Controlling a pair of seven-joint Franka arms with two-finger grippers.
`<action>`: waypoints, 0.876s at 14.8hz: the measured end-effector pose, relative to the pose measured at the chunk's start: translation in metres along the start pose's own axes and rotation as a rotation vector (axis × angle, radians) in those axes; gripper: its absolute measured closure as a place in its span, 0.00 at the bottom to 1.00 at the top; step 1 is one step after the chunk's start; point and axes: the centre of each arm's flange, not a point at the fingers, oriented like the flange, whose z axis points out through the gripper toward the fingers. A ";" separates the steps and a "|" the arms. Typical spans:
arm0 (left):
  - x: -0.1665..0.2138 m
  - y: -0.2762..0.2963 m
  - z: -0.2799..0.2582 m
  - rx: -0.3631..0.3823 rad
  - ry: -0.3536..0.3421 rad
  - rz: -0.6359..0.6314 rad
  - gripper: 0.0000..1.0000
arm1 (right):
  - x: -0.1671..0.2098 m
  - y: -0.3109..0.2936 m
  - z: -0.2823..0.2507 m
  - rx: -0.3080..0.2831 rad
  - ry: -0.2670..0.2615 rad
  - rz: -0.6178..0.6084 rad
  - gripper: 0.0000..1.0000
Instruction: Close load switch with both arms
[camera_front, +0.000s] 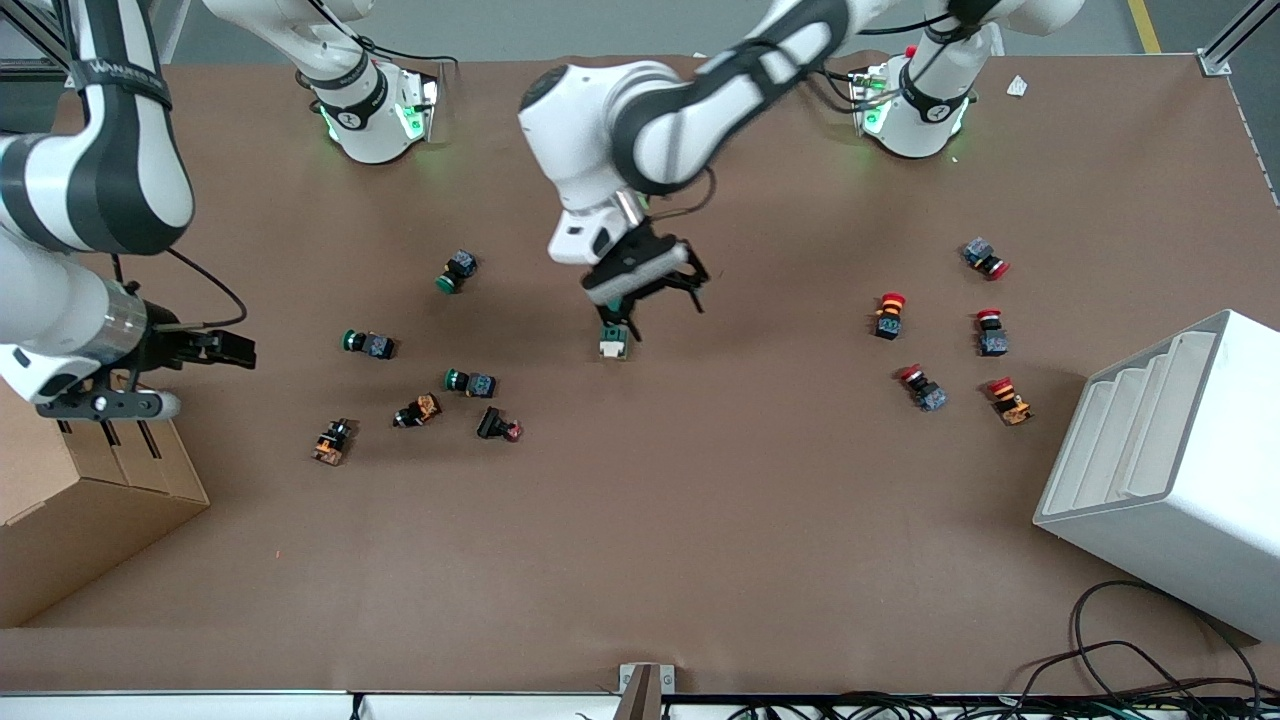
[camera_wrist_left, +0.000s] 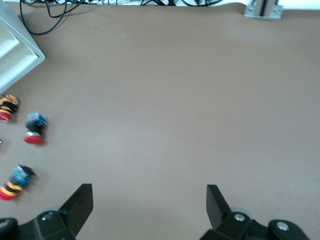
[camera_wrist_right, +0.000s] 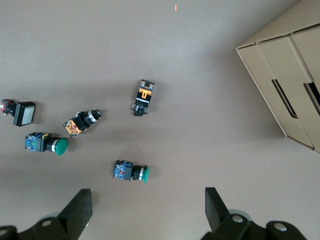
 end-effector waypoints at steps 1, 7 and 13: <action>0.029 -0.017 -0.006 -0.008 -0.022 0.011 0.00 | -0.003 0.002 -0.004 0.000 -0.001 0.003 0.00; 0.158 -0.126 -0.029 -0.075 -0.139 0.071 0.00 | -0.024 0.020 -0.033 0.005 -0.005 0.033 0.00; 0.228 -0.225 -0.038 -0.104 -0.204 0.146 0.00 | -0.040 0.022 -0.067 0.015 0.054 0.041 0.00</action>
